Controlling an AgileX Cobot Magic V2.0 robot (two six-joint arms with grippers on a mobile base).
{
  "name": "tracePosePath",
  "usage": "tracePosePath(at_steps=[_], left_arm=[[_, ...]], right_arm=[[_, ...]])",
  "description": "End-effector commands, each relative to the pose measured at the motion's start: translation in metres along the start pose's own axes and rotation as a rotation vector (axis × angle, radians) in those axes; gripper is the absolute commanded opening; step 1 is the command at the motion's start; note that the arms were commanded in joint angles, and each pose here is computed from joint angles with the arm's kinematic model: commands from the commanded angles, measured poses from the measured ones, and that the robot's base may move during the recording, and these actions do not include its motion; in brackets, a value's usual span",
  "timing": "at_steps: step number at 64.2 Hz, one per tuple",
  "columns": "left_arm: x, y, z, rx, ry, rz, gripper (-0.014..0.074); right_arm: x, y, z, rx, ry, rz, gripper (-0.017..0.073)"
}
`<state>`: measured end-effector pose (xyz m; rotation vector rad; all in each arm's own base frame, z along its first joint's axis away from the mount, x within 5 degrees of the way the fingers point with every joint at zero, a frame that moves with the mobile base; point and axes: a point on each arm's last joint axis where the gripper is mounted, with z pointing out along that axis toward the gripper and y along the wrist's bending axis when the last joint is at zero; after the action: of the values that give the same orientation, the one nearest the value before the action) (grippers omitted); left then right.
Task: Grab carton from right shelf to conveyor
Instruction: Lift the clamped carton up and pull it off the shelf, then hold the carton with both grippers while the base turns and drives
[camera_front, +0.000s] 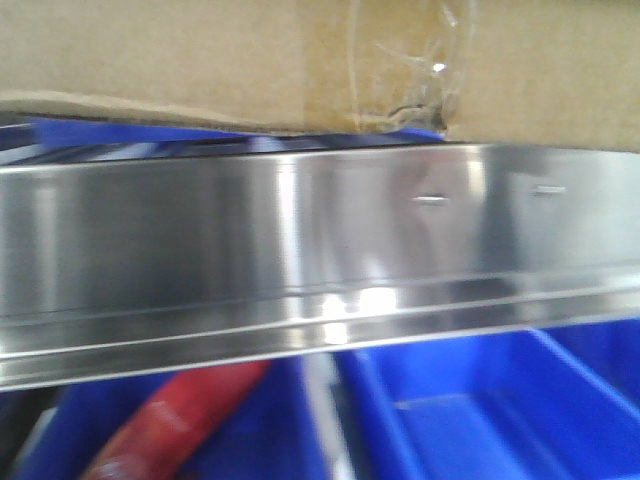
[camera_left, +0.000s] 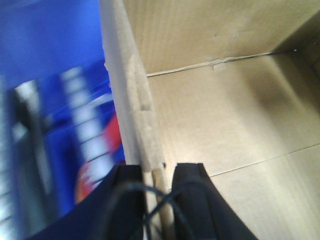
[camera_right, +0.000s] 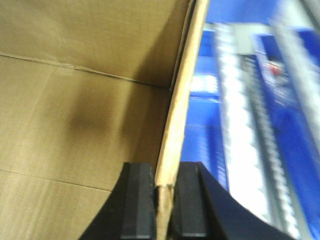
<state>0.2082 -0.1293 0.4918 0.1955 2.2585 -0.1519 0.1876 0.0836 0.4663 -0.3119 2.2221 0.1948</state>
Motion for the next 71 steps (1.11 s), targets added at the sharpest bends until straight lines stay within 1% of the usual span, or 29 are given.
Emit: tracePosePath(at_steps=[1,20,71], left_arm=[[-0.0025,-0.0075,-0.0092,0.094,-0.048,-0.006,-0.0018],[-0.004,-0.0082,-0.0094,0.102,-0.064,-0.006,-0.0018],[-0.004,-0.0082,-0.0094,0.102,-0.064,-0.006,-0.0018]], right_arm=[[-0.0049,0.0012,-0.0013,-0.016,-0.062,-0.009,-0.0059],[-0.0099,0.0021,-0.0018,-0.026,-0.118,-0.009,-0.0059],[-0.0101,0.0022,-0.0018,-0.026,-0.12,-0.009,-0.0059]])
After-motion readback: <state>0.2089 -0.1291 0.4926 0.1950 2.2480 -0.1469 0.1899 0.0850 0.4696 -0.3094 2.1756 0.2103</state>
